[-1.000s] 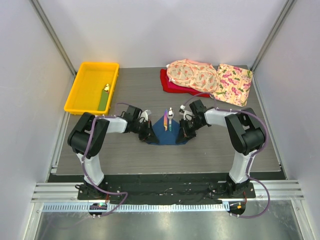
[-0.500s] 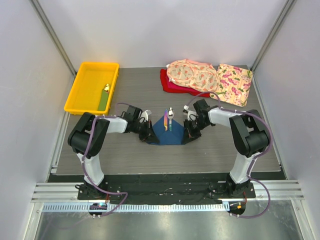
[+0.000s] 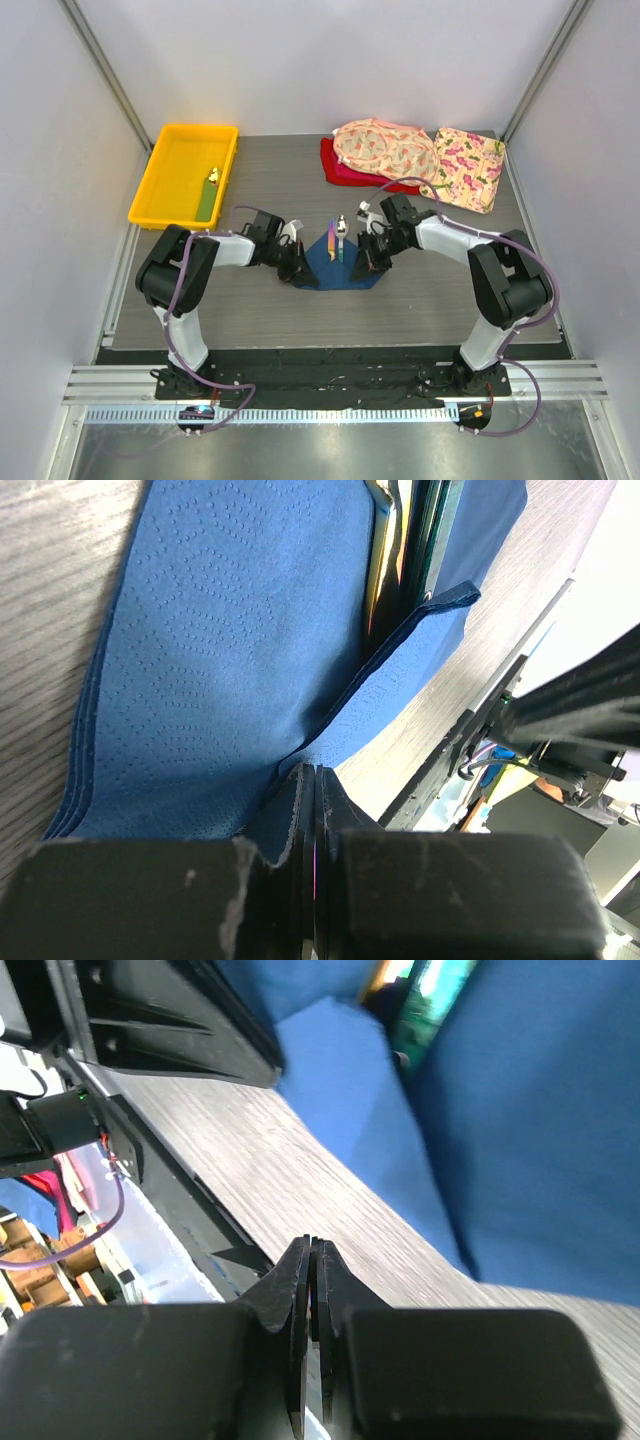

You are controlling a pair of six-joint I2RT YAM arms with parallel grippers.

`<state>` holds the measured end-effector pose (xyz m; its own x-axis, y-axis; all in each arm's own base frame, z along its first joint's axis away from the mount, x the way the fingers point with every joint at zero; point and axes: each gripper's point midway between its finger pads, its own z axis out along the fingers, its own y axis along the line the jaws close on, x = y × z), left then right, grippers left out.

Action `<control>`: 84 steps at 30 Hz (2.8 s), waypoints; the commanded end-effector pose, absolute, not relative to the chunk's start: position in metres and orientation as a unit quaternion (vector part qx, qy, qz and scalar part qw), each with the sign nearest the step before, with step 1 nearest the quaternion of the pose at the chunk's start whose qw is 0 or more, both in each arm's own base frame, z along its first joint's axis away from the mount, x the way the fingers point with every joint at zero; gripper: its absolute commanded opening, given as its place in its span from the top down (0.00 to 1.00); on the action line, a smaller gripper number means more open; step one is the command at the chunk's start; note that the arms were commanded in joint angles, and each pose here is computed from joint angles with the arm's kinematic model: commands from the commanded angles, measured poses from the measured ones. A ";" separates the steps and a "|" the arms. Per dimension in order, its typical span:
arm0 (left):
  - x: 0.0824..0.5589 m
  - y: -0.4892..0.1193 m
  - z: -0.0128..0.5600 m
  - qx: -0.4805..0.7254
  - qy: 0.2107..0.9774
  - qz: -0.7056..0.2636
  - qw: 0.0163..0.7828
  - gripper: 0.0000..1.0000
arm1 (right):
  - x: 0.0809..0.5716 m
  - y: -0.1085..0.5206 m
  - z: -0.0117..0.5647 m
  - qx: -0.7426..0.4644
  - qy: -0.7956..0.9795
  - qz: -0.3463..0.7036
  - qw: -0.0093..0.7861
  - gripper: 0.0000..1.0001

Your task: Place the utensils on the paper napkin and roll it up

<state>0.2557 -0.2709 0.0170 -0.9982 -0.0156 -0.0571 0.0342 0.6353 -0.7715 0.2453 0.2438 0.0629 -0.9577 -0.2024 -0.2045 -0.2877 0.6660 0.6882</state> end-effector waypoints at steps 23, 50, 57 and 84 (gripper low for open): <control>0.255 -0.281 0.073 0.084 0.855 -0.493 0.139 0.75 | 0.249 0.255 0.015 -0.127 0.924 0.358 0.030 0.94; 0.265 -0.295 0.029 0.038 0.878 -0.468 0.090 0.78 | 0.250 0.249 0.013 -0.106 0.924 0.366 0.018 0.95; 0.261 -0.281 0.018 0.014 0.883 -0.464 0.067 0.78 | 0.251 0.246 0.010 -0.101 0.926 0.364 0.017 0.95; 0.236 -0.281 0.083 0.101 0.846 -0.514 0.103 0.70 | 0.252 0.244 0.010 -0.095 0.925 0.368 0.017 0.95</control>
